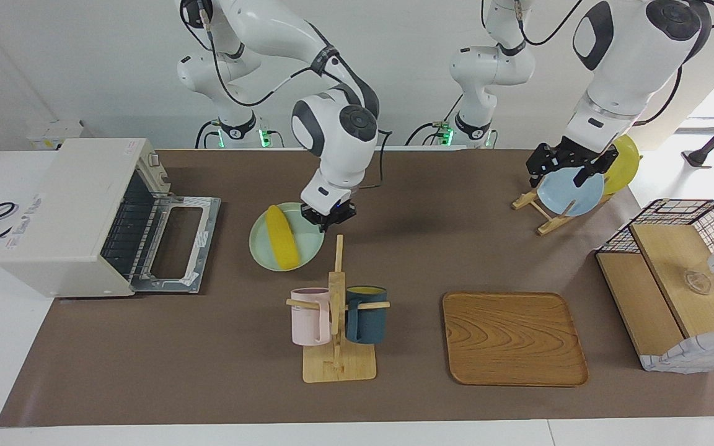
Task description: Put corn in oven
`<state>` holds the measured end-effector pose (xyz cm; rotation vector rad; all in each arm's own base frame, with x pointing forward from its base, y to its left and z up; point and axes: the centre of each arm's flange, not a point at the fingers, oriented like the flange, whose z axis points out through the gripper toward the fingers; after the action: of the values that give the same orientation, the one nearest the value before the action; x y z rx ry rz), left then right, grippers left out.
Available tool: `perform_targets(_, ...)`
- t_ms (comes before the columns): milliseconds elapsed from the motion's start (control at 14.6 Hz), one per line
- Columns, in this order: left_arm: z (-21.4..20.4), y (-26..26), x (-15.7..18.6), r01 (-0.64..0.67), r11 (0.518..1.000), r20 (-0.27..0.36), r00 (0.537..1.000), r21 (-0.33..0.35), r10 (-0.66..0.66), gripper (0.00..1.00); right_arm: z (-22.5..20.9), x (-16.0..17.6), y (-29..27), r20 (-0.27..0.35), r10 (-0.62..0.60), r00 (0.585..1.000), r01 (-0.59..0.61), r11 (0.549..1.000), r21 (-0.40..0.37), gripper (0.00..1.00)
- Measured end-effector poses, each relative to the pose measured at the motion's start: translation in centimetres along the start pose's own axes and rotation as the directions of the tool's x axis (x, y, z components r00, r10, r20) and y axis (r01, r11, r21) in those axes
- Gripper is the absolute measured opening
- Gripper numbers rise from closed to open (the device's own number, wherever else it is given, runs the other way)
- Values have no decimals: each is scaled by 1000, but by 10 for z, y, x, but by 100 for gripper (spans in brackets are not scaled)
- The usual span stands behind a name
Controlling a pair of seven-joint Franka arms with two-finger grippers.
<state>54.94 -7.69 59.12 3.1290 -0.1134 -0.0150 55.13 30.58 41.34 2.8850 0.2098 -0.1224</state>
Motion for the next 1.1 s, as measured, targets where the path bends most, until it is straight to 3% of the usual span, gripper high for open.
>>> perform_targets(479, 0, 0, 0, 0, 1000, 0, 1000, 0, 0, 100, 52, 1, 172, 128, 157, 979, -151, 987, -56, 3)
perform_targets(1095, 0, 0, 0, 0, 1000, 0, 1000, 0, 0, 100, 82, -26, 289, 197, 142, 970, -139, 990, -30, 3)
